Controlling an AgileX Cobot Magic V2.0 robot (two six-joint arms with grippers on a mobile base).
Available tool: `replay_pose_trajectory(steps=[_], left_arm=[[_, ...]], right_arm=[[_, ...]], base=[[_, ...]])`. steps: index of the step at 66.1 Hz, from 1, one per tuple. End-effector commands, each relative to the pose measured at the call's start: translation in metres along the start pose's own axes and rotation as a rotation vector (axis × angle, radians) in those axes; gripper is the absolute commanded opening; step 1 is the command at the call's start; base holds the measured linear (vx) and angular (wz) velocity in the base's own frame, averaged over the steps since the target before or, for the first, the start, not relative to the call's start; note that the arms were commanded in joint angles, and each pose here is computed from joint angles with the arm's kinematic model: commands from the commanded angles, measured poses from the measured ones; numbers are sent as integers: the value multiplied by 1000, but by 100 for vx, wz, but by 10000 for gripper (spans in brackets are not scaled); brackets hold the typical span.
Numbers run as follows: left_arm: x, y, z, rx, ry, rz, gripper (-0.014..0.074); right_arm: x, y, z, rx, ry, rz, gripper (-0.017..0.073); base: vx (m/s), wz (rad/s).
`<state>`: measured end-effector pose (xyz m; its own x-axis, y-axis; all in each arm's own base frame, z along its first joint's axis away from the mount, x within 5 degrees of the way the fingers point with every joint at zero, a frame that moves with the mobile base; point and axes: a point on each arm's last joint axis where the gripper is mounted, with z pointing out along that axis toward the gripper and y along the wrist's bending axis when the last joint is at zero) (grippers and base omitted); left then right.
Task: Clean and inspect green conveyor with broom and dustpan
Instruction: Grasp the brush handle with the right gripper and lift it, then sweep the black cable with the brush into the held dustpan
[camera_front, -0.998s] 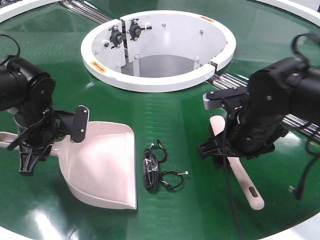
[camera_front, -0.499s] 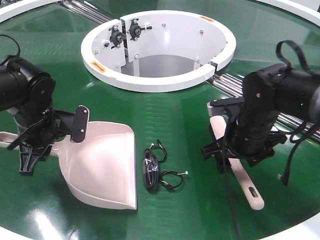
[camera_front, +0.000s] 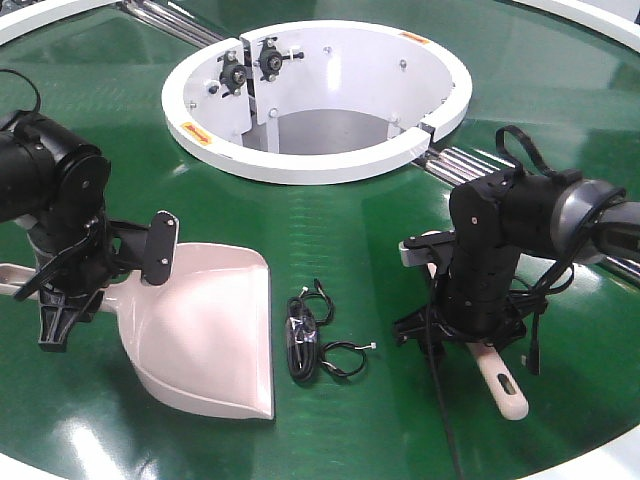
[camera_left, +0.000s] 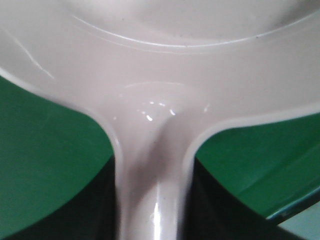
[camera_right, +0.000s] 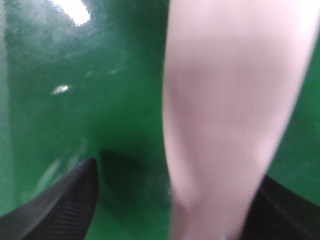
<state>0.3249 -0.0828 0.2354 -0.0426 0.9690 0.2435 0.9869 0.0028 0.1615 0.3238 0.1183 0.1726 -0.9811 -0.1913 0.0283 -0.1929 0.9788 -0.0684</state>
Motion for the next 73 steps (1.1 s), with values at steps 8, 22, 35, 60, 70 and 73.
replay_pose_trajectory(steps=[8, 22, 35, 60, 70, 73], left_arm=[[3, 2, -19, -59, -23, -5, 0], [3, 2, -19, -59, -23, -5, 0], [3, 2, -19, -59, -23, -5, 0], [3, 2, -19, -59, -23, -5, 0], [3, 2, -19, -59, -23, -5, 1], [3, 2, -19, -59, -23, -5, 1]], right_arm=[[-6, -7, -20, -10, -96, 26, 460], [-6, -21, -18, -16, -67, 76, 286], [-5, -23, -23, -13, -83, 68, 67], [13, -14, -66, -53, -173, 82, -4], [23, 9, -73, -57, -152, 74, -4], [24, 16, -72, -57, -142, 73, -4]], base=[[0, 0], [0, 0], [0, 0], [0, 0], [0, 0], [0, 0]])
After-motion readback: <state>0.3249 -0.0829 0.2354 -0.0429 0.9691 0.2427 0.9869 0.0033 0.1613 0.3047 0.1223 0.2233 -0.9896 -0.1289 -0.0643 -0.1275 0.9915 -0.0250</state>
